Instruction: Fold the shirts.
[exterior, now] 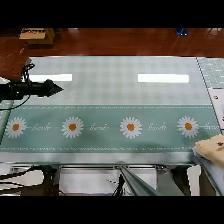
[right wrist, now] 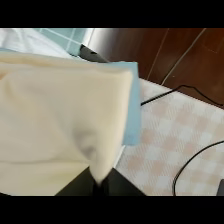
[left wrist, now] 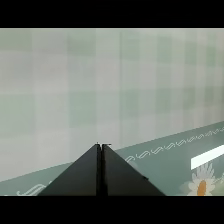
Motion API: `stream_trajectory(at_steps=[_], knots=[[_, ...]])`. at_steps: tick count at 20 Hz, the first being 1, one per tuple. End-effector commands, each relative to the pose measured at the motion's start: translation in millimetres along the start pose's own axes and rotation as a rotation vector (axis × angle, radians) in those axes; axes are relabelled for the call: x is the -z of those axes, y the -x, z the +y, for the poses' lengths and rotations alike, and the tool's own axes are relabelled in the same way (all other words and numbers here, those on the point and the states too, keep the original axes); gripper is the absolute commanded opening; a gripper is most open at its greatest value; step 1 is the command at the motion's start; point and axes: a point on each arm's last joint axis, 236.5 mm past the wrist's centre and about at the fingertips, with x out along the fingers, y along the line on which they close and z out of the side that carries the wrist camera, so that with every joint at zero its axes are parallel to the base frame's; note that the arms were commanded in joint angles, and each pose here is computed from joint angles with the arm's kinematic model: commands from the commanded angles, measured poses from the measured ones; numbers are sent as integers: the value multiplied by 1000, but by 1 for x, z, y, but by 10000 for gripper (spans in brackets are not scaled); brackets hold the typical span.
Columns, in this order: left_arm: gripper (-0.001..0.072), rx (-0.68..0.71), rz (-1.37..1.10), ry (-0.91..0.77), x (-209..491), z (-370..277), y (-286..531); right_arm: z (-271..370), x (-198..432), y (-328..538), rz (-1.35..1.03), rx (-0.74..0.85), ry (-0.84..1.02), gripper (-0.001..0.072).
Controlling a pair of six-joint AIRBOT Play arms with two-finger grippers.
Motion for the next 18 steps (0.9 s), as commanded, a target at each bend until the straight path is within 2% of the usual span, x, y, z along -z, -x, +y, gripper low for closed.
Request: stream_trajectory(at_steps=[1, 2, 5, 6, 7, 8, 9, 11, 12, 14, 17, 18], knots=[[22, -7, -10, -4, -2, 3, 1, -15, 3, 2, 2, 59, 10, 338], [22, -6, -9, -2, -2, 4, 2, -16, 3, 3, -3, 62, 25, 418], [22, -8, -13, 3, -3, 6, 4, -23, -3, 4, -31, 95, 25, 441], [22, -7, -12, 3, -3, 5, 4, -15, -13, 4, -75, 61, 25, 440], [23, 10, 1, 1, -1, 1, 4, 8, -27, 5, -132, -36, 46, 438], [28, 41, 18, -17, 0, -9, 7, 48, -47, 12, -222, -199, 102, 435], [116, 81, 21, -64, -3, -21, 10, 96, -61, 28, -303, -393, 196, 435], [513, 173, -22, -107, -22, -51, 21, 172, -69, 73, -414, -719, 335, 434], [524, 193, -34, -140, -31, -64, 27, 201, -66, 91, -427, -831, 390, 432], [523, 131, 15, -241, -35, -79, 33, 245, -49, 107, -398, -919, 529, 431], [523, -161, 105, -409, -41, -85, 39, 309, -13, 116, -378, -913, 790, 432], [525, -265, 117, -474, -45, -90, 42, 331, -5, 117, -393, -887, 852, 473]])
